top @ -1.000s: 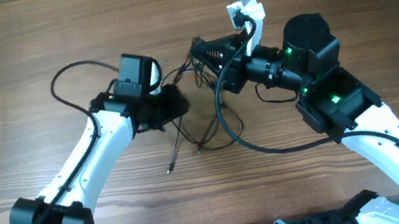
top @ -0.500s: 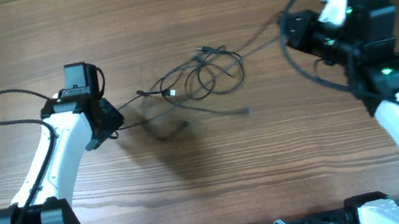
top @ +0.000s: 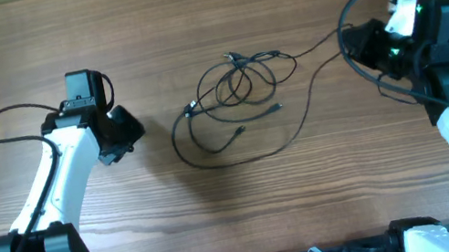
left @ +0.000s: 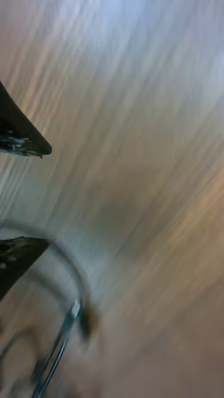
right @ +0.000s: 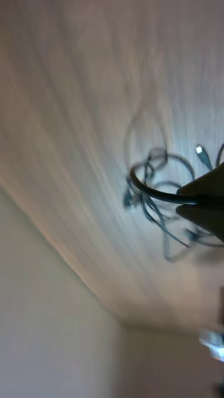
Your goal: Untangle cables
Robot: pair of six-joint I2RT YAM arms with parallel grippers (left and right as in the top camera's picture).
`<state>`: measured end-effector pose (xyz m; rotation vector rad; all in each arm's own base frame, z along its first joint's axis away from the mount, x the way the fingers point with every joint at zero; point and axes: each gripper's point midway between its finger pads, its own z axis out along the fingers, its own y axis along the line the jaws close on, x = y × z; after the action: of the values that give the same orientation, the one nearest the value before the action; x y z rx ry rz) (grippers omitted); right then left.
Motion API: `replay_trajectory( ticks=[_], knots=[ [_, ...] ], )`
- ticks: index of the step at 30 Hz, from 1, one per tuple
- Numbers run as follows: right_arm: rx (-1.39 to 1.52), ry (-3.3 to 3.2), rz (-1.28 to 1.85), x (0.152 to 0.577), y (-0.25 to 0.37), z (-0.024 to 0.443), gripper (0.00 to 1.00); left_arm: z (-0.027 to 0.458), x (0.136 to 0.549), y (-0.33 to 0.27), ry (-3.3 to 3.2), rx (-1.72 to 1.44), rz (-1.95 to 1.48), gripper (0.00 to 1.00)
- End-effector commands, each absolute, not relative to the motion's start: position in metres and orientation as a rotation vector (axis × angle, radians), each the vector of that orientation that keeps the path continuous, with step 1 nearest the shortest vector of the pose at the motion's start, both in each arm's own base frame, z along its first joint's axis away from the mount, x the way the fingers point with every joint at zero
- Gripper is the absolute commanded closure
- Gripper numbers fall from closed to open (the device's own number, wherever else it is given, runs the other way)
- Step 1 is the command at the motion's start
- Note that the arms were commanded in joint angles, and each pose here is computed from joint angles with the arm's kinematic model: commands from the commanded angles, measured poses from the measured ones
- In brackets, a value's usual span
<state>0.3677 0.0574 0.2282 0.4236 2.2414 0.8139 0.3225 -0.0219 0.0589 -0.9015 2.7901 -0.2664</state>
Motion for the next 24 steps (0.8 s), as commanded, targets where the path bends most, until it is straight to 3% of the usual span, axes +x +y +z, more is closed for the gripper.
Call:
replay_trajectory(
  ticks=[1, 4, 6, 8, 10, 14, 24],
  knots=[
    [0.112, 2.246, 0.99, 0.351, 0.095, 0.24, 0.96, 0.076, 0.334, -0.087, 2.792, -0.71, -0.758, 0.57],
    [0.166, 2.34, 0.976, 0.338, 0.093, 0.222, 0.96, 0.092, 0.339, -0.131, 2.756, -0.369, -0.929, 0.55],
    [0.03, 2.361, 1.034, 0.323, 0.107, 0.221, 0.96, 0.096, 0.337, -0.154, 2.74, -0.213, -0.957, 0.5],
    [-0.127, 2.33, 1.145, 0.309, 0.126, 0.228, 0.96, 0.099, 0.336, -0.171, 2.722, -0.14, -0.974, 0.31],
    [-0.392, 2.197, 1.339, 0.287, 0.157, 0.251, 0.96, 0.105, 0.337, -0.191, 2.698, -0.135, -1.016, 0.22],
    [-0.6, 2.034, 1.48, 0.271, 0.185, 0.277, 0.96, 0.11, 0.339, -0.216, 2.662, -0.111, -1.059, 0.19],
    [-0.705, 2.009, 1.509, 0.258, 0.206, 0.279, 0.96, 0.111, 0.367, -0.212, 2.558, -0.133, -0.874, 0.09]
  ],
)
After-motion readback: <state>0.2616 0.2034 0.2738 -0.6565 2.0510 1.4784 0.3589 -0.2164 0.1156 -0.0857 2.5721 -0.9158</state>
